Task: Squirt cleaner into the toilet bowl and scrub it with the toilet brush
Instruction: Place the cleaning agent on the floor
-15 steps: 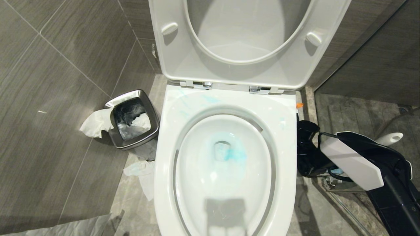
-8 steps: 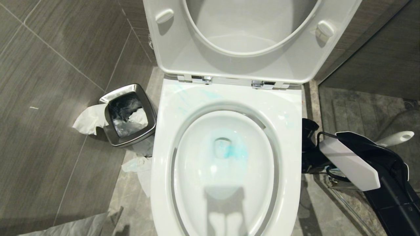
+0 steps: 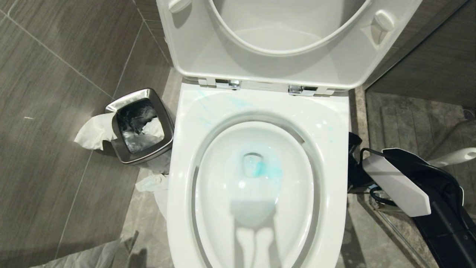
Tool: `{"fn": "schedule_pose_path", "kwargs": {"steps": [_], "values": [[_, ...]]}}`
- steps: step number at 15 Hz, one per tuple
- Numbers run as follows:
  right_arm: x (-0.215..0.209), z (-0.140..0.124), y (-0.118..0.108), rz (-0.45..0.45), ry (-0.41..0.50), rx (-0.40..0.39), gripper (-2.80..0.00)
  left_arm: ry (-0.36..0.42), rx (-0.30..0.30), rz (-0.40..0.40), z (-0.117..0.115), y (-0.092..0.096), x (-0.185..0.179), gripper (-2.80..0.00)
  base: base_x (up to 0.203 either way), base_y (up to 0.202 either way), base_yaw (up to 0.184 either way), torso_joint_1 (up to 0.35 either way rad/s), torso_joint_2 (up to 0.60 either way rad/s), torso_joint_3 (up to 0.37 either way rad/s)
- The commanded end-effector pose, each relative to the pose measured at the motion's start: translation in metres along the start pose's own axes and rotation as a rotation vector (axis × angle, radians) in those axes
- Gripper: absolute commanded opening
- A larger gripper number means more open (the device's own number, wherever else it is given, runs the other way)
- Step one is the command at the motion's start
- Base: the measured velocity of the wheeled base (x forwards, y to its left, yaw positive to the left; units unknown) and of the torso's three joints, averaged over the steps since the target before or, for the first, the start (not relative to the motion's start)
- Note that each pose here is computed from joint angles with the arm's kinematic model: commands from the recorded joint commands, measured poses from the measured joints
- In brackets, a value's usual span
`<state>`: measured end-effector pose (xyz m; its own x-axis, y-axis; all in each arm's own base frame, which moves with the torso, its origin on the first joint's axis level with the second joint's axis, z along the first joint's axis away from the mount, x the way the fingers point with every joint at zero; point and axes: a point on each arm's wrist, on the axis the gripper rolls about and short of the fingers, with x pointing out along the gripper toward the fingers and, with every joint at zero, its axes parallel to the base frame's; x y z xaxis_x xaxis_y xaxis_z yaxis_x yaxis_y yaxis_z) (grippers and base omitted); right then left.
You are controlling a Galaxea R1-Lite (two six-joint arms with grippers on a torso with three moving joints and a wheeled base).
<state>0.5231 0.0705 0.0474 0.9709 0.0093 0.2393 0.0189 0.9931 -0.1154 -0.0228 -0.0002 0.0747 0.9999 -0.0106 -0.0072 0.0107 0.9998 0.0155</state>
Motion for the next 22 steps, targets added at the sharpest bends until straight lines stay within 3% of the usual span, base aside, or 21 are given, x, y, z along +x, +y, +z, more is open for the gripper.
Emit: {"fn": "schedule_pose_path", "kwargs": {"steps": [1, 22], "values": [[0.0001, -0.0002, 0.0001, -0.002, -0.003, -0.001, -2.8, 0.003, 0.0, 0.001, -0.0005, 0.0, 0.0002, -2.8, 0.0, 0.0, 0.0, 0.004, 0.0, -0.062], [0.0022, 0.0014, 0.0008, -0.005, 0.015, -0.011, -2.8, 0.002, -0.011, 0.003, -0.0005, 0.0001, 0.0001, -2.8, 0.0, 0.0, 0.0, 0.0, 0.0, -0.002]]}}
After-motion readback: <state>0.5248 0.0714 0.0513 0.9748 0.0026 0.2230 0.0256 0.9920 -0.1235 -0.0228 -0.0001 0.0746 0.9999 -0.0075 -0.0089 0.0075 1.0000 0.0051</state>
